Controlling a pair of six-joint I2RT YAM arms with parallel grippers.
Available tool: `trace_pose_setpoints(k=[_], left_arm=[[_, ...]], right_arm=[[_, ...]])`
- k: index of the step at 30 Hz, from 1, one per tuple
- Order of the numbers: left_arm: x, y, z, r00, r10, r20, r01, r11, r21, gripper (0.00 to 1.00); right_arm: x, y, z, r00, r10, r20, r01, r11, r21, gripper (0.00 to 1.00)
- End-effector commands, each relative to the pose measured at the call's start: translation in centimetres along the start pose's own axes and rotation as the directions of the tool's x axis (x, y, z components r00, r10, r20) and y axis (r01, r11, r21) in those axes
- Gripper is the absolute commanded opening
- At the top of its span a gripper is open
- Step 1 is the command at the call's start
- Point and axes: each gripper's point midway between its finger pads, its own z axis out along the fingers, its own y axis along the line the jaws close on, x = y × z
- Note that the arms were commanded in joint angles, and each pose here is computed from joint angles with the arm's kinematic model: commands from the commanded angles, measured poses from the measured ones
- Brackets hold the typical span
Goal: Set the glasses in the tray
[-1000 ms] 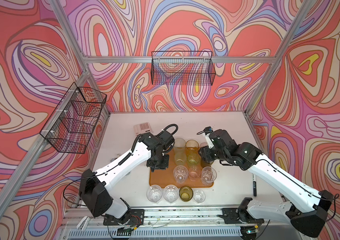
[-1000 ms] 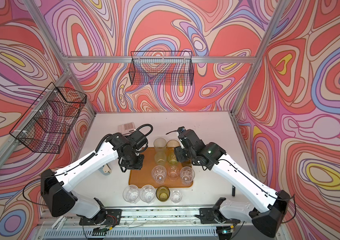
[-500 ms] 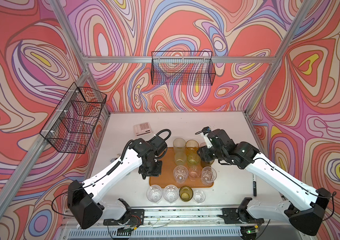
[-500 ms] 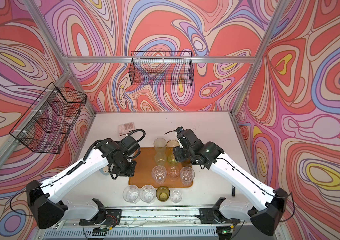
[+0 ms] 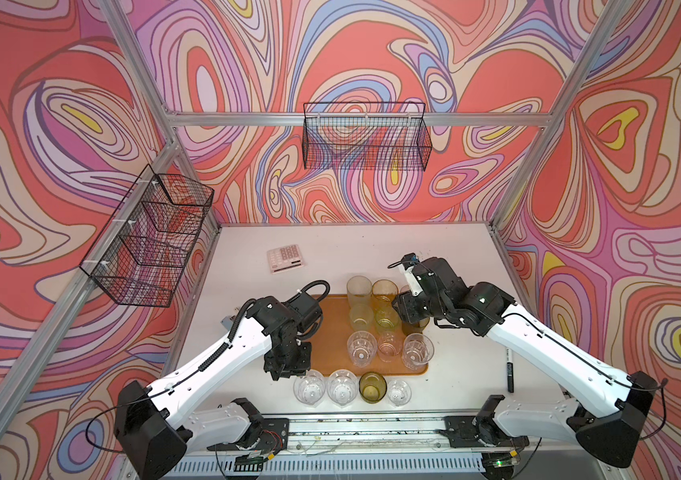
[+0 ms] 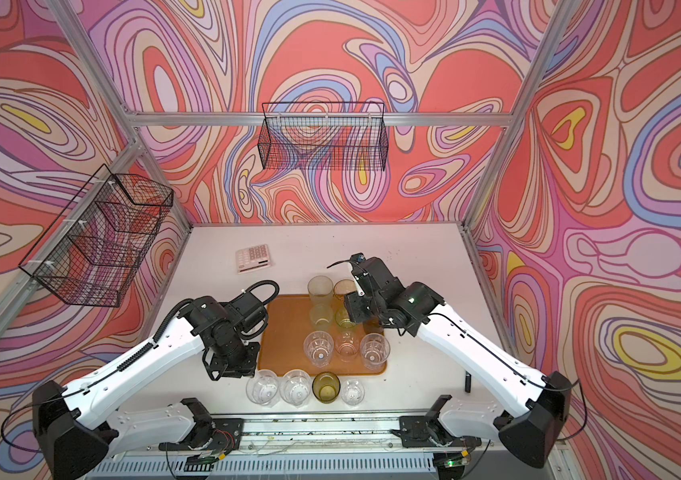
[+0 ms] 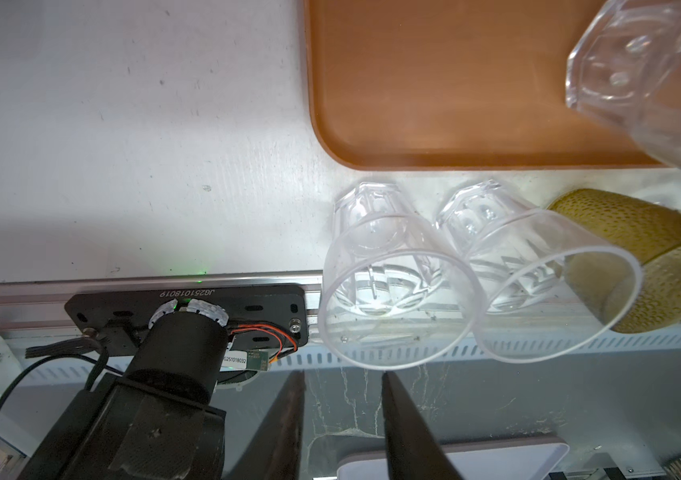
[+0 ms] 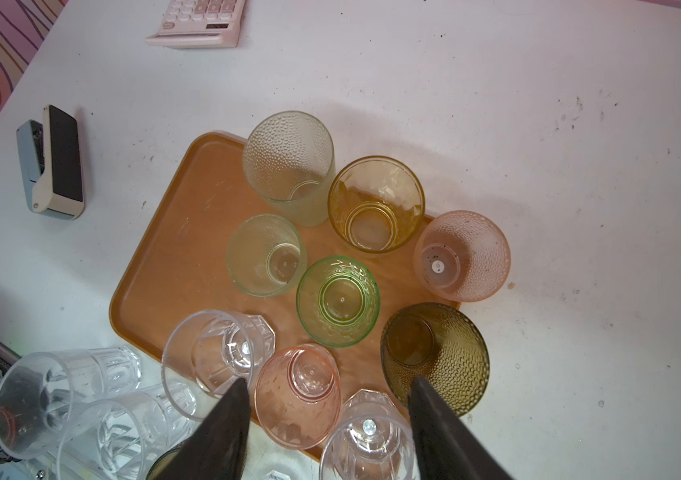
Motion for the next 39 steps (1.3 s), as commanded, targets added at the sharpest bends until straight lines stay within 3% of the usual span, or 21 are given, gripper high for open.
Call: trace_pose_setpoints(k=[1,16,39], left_arm=[[0.8,0.6,1.1,0.997,-0.066,-0.03,0.066,0.998,-0.001,0.35],[0.6,0.8,4.2,0.994,-0.101,-0.044,0.101,0.995,-0.004,0.29],[0.7,2.0,4.7,0.992,-0.121,-0.043,0.118,0.99,-0.073,0.13]], right_arm=[[-0.9,0.4,-0.1,1.0,-0.007,0.02,0.007,1.0,-0.014,0.63],[-0.9,0.3,-0.3,1.0,-0.007,0.018,0.007,1.0,-0.009,0.63],[-0.6,0.2,-0.3,1.0,-0.005,0.014,0.005,1.0,-0.009,0.63]])
